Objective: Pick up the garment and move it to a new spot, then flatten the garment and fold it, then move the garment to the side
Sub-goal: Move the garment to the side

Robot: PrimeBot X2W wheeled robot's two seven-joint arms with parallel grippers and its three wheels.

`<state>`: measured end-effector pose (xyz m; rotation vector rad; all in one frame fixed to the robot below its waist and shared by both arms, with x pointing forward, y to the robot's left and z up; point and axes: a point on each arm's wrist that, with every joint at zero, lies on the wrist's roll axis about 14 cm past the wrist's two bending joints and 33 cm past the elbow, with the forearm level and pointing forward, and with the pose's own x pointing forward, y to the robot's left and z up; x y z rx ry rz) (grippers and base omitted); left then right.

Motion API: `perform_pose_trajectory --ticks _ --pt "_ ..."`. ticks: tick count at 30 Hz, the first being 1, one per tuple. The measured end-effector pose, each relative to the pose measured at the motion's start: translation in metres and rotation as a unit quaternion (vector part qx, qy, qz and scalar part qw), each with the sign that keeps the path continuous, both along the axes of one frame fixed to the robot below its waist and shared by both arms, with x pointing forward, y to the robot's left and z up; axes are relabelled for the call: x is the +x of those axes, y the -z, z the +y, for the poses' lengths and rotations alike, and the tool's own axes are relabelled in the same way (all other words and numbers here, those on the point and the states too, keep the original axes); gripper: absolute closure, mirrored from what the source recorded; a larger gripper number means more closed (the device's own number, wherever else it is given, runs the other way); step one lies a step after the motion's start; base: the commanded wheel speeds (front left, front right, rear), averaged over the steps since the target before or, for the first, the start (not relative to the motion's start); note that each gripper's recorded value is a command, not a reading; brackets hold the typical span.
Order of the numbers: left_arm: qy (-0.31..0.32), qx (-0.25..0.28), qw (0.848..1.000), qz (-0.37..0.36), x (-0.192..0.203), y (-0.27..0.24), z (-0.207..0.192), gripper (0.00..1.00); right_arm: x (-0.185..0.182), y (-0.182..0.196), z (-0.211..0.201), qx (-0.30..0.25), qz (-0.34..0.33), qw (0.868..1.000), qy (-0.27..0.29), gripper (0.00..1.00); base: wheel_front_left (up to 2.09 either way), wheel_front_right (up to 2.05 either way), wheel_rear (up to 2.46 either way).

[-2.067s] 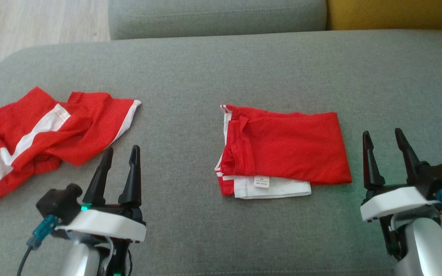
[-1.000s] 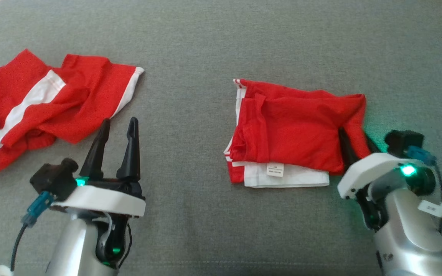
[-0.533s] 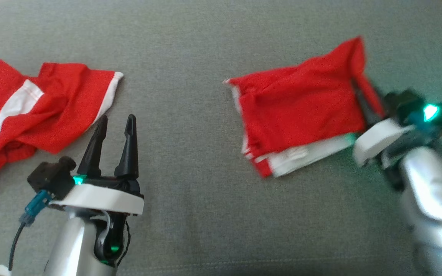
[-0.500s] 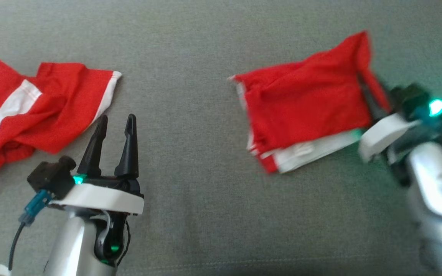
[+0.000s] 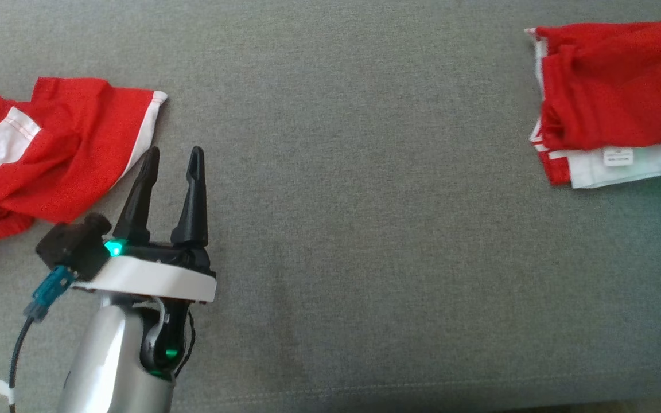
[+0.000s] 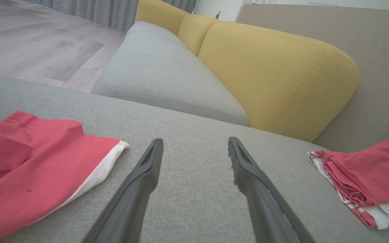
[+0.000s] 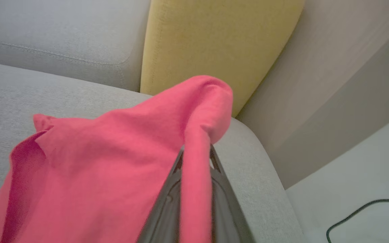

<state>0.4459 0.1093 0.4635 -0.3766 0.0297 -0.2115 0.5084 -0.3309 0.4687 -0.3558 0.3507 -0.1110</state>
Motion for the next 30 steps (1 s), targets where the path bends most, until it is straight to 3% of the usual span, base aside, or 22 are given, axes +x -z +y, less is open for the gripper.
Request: perform_pose_trajectory --ticks 8,9,10,11,12,23,30 --pt "-0.002 0.0 1.0 0.003 0.001 0.003 0.002 0.0 0.0 0.008 -0.002 0.018 0.009 1.0 0.022 1.0 0.0 0.0 0.0" --pt "-0.002 0.0 1.0 0.003 0.001 0.003 0.002 0.0 0.0 0.008 -0.002 0.018 0.009 1.0 0.022 0.84 0.0 0.0 0.0" --pt "-0.002 0.0 1.0 0.004 0.001 0.003 0.001 0.0 0.001 0.007 -0.002 0.018 0.007 1.0 0.022 0.6 0.0 0.0 0.0" --pt "-0.002 0.0 1.0 0.004 0.001 0.003 0.001 0.0 0.002 0.006 -0.002 0.02 0.005 1.0 0.022 0.25 0.0 0.0 0.0" --pt "-0.002 0.0 1.0 0.004 0.001 0.003 0.002 0.0 0.003 0.005 -0.001 0.023 0.003 1.0 0.021 0.0 0.0 0.0 0.0" --pt "-0.005 -0.003 1.0 -0.008 -0.003 -0.009 0.003 0.0 0.009 -0.025 0.027 0.042 -0.045 0.998 -0.004 0.0 0.0 0.0 0.0" --pt "-0.016 -0.005 0.999 -0.032 -0.009 -0.03 0.011 0.0 0.013 -0.062 0.102 0.089 -0.115 0.986 -0.083 0.0 0.0 0.0 0.0"
